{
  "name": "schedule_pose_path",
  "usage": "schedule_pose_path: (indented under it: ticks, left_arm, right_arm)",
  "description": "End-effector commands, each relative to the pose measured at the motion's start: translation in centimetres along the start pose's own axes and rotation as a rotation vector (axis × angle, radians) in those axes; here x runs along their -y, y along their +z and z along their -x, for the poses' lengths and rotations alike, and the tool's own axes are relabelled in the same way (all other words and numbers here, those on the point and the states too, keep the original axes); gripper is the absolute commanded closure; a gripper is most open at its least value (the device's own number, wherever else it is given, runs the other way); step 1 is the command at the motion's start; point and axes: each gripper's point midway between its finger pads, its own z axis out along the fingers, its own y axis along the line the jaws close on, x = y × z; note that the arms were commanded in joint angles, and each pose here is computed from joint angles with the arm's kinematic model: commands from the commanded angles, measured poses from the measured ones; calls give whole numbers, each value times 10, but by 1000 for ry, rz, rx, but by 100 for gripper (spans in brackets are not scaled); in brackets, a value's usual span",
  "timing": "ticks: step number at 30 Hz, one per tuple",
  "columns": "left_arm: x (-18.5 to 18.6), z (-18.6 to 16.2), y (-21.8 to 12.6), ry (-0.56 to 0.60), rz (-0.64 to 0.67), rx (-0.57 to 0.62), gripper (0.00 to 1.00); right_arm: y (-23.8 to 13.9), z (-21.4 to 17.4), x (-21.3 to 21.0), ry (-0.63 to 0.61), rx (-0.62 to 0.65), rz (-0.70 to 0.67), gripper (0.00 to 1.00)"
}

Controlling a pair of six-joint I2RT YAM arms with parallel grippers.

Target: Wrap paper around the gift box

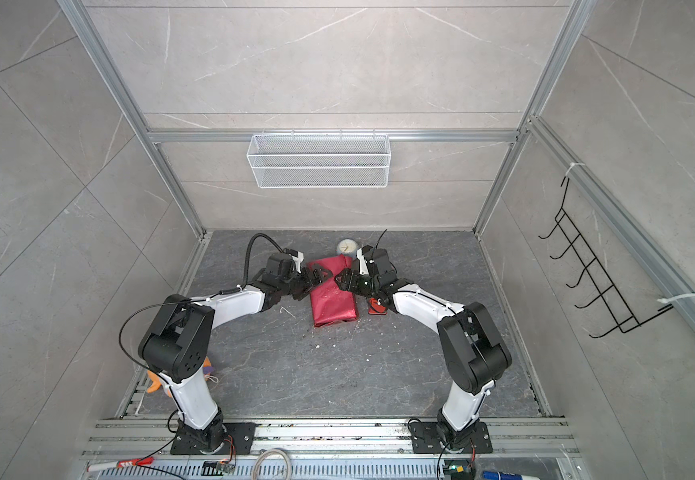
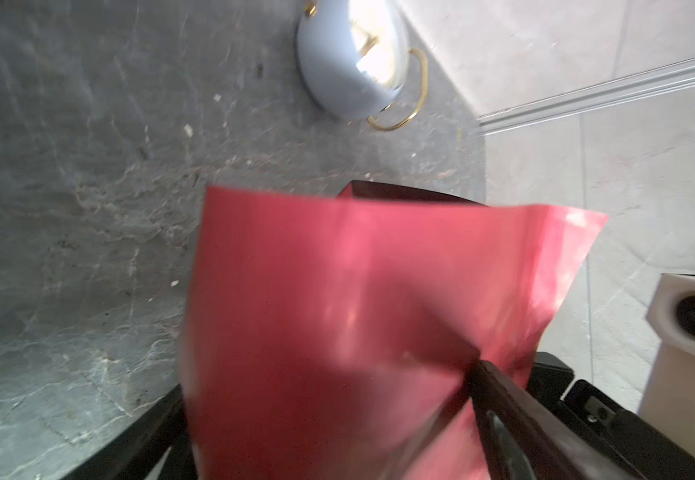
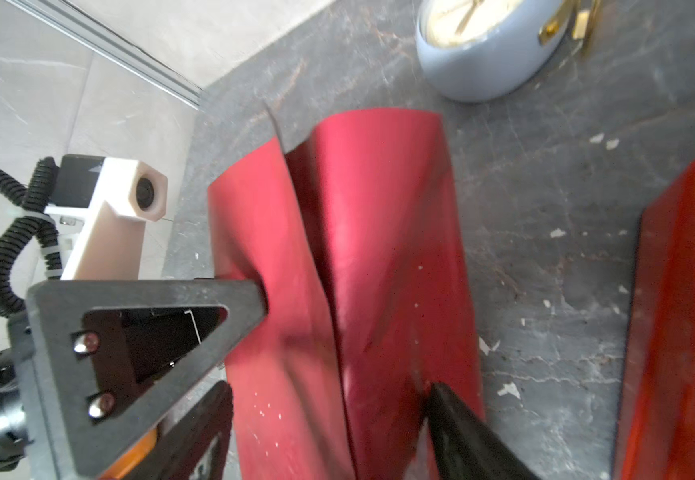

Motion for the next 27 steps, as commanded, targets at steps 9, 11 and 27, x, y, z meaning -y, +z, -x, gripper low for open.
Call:
schedule_pose_path:
  ticks: [9, 11, 27]
  left_arm:
    - [65, 17, -30, 42, -204, 80, 4]
    - [64, 16, -34, 41, -201, 82, 4]
    - [58, -23, -52, 155, -176, 35, 17]
  right_arm:
    - [-15, 6, -28, -16, 66, 120, 25]
    - [-16, 6, -29, -15, 73, 130, 25]
    - [-35, -13, -43, -9, 126, 228, 26]
